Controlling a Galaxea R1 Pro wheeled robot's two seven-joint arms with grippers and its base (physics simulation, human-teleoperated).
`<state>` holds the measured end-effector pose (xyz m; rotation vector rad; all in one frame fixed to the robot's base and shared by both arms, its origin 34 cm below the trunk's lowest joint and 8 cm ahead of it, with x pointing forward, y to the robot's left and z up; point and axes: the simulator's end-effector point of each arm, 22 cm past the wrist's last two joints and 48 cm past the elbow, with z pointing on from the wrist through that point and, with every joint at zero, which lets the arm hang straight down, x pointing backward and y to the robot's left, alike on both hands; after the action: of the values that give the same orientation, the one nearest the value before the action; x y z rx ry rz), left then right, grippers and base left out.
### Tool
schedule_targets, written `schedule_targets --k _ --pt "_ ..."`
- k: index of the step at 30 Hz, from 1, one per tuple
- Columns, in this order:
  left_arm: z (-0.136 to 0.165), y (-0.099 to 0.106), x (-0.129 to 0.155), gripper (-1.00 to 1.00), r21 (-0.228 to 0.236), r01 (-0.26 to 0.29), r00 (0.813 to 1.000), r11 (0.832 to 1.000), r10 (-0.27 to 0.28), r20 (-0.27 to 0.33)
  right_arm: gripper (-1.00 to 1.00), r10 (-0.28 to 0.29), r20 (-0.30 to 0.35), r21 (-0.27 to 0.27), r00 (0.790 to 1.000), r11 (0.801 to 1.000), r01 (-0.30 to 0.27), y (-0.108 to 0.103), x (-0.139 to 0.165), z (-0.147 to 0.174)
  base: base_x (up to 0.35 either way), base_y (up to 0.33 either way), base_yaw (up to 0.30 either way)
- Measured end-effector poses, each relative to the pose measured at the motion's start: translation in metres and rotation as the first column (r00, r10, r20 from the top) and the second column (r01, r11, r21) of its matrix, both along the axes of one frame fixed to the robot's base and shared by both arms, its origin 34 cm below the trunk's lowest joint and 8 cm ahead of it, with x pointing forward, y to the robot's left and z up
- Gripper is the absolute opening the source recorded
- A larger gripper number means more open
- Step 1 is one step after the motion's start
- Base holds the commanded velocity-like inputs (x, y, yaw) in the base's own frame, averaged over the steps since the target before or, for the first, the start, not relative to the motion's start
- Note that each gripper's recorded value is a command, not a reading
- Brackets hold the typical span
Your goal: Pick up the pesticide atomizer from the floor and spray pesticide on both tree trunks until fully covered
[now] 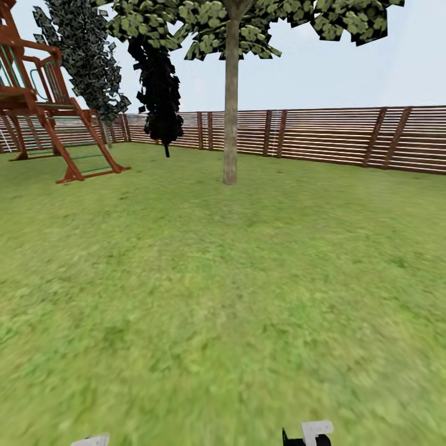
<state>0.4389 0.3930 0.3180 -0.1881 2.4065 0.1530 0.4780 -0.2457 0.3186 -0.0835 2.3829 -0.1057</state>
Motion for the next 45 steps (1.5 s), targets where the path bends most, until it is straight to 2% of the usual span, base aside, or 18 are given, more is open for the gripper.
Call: schedule_targets --k 45 --pt "-0.0007 -0.0017 -0.0003 -1.0 -0.001 0.004 1.0 1.0 -0.004 -0.003 1.0 0.0 0.0 0.0 1.0 1.0 0.0 0.0 0.0 0.0 0.34 0.0 0.0"
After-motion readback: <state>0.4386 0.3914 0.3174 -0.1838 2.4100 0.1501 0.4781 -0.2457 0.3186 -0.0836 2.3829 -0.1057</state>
